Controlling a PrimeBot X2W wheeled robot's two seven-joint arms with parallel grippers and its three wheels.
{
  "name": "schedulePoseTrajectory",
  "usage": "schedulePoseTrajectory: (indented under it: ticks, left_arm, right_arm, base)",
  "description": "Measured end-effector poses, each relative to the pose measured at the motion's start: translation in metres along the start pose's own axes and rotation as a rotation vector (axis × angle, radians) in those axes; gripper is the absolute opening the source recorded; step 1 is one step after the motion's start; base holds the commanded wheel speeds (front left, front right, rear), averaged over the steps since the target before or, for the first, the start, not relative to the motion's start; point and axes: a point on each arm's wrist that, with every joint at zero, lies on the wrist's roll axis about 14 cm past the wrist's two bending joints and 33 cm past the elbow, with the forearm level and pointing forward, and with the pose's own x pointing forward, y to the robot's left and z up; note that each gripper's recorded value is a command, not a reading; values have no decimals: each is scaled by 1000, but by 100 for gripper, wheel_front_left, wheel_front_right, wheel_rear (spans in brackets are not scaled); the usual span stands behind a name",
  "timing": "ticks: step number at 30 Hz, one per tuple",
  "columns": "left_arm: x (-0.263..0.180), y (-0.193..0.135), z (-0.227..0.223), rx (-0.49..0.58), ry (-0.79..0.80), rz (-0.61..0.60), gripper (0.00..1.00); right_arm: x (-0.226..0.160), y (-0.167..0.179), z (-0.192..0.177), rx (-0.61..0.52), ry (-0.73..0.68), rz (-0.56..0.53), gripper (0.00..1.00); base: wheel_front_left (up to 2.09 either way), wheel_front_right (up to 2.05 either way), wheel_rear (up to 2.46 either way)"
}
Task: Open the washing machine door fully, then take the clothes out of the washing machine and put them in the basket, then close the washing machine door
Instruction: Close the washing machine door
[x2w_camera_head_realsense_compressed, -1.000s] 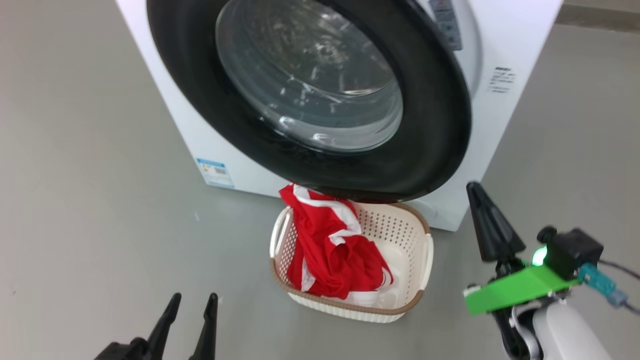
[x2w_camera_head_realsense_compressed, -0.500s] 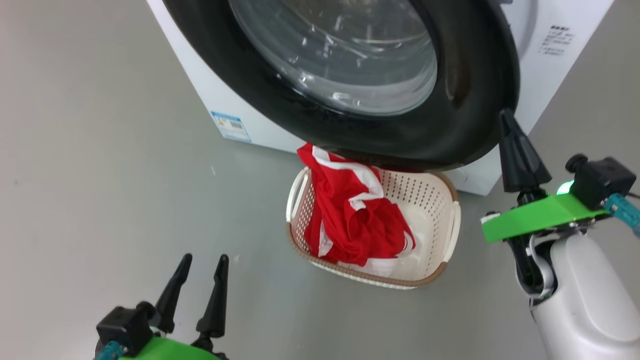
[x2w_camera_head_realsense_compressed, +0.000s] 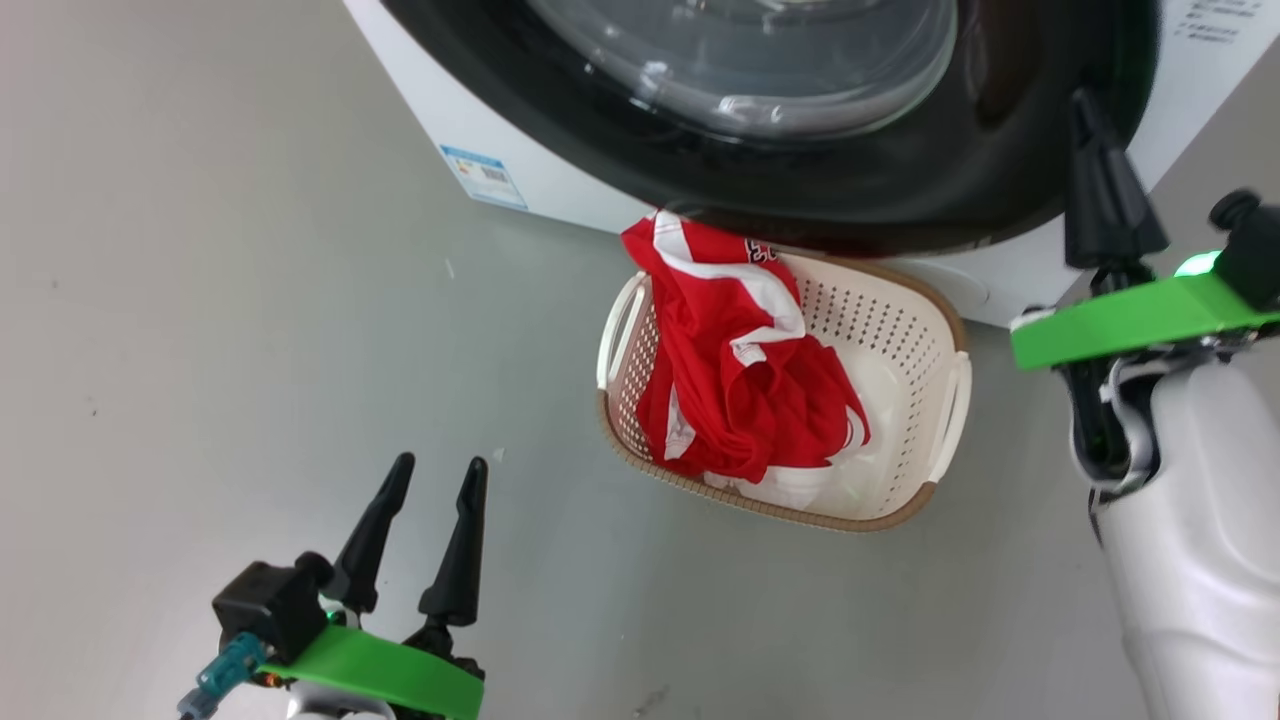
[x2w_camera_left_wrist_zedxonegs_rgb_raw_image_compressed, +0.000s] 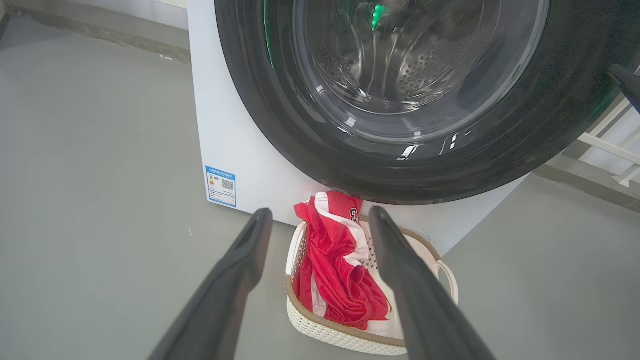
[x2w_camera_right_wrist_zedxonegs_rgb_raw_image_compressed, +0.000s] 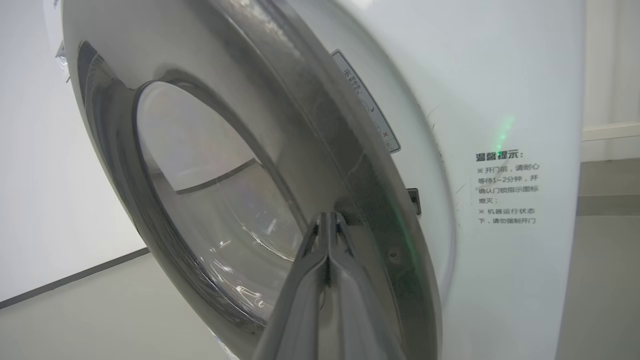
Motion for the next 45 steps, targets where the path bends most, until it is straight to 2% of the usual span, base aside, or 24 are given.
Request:
schedulePoseTrajectory:
  ticks: [18,26,30,31,32,33,34,35,45]
  left_arm:
    - [17,6,-9,6,30,23,100]
    - [15,4,-3,6,14,13,100]
    - [13,3,2,17,4,1,100]
    - [11,2,5,25,-3,-7,100]
    - [8,2,8,35,-9,-15,100]
    - [6,2,9,36,-11,-18,100]
    - [4,2,10,40,-15,-19,100]
    - [4,2,10,40,-15,-19,100]
    - [-13,1,16,76,-30,-53,100]
  right_arm:
    - [50,-11,0,45,-72,-18,0]
    - [47,0,10,9,-72,12,0]
    - [35,6,7,-8,-48,30,0]
    - [21,11,-1,-16,-15,44,0]
    - [6,14,-9,-28,19,53,35]
    - [-2,16,-11,-34,31,56,49]
    - [-8,16,-11,-34,39,55,91]
    - [-8,16,-11,-34,39,55,100]
    - [-79,3,-12,-75,102,1,100]
  base:
    - [0,0,0]
    - [0,0,0]
    - [0,0,0]
    - [0,0,0]
    - [0,0,0]
    - [0,0,0]
    - [0,0,0]
    - [0,0,0]
    - [0,0,0]
